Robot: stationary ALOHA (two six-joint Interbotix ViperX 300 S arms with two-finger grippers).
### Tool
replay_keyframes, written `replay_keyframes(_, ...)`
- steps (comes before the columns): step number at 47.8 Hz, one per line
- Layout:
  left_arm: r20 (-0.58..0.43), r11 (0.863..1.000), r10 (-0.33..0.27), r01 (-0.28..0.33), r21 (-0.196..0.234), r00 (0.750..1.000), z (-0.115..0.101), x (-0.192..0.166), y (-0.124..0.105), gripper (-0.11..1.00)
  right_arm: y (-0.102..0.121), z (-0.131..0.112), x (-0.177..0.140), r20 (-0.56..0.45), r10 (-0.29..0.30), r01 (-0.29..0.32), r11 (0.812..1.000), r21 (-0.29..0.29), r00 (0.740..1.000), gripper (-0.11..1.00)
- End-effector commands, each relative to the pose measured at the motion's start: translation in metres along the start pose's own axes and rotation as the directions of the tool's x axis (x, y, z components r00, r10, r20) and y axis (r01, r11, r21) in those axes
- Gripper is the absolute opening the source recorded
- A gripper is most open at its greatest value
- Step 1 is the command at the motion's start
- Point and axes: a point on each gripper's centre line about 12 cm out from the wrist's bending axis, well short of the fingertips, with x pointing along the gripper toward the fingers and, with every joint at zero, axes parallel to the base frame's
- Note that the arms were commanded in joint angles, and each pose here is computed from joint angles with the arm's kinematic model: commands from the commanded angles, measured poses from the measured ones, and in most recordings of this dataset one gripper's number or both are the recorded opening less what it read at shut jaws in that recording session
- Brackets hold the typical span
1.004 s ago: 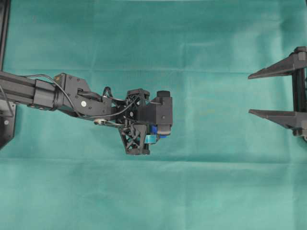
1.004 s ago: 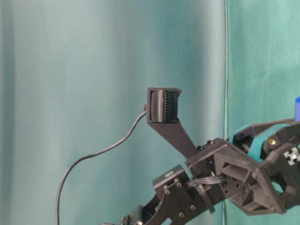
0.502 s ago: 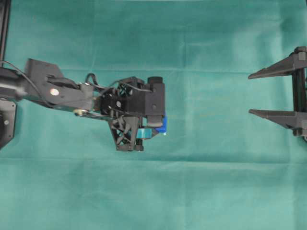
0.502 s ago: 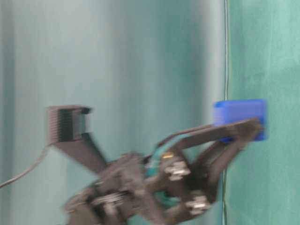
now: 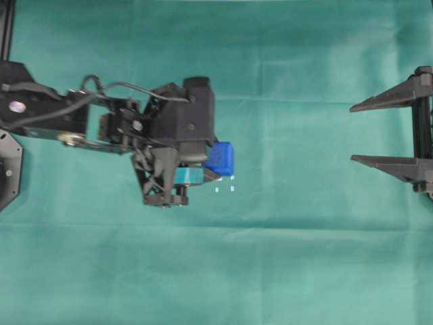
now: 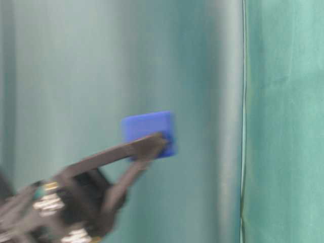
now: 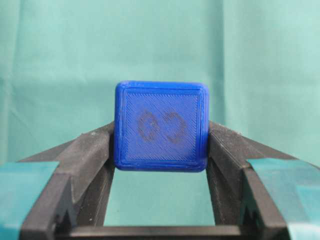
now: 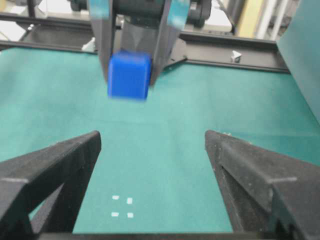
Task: Handover the blue block to the right arm after grasping it with the left arm, then place it in the designated position.
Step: 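Rotate and raise the cube with the left gripper toward center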
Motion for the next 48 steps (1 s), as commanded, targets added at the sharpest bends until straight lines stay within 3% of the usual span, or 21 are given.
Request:
replay_keyframes(1,0.077,1.000,0.000,-0.001,0.007,0.997,0.025,-0.031,-0.001,0.47,0.000,0.012,0.003,0.026,0.000,0.000,1.000,0.000,1.000,0.94)
replay_keyframes(9,0.081,1.000,0.002,-0.003,0.011,0.997,0.032,-0.046,-0.001,0.47,0.000,0.012,0.002,0.026,0.000,0.000,1.000,-0.001,1.000,0.94)
replay_keyframes(48,0.077,1.000,0.005,-0.005,0.009,0.997,0.030,-0.045,0.000,0.47,0.000,0.011,0.004,0.022,0.000,0.000,1.000,-0.001,1.000,0.94)
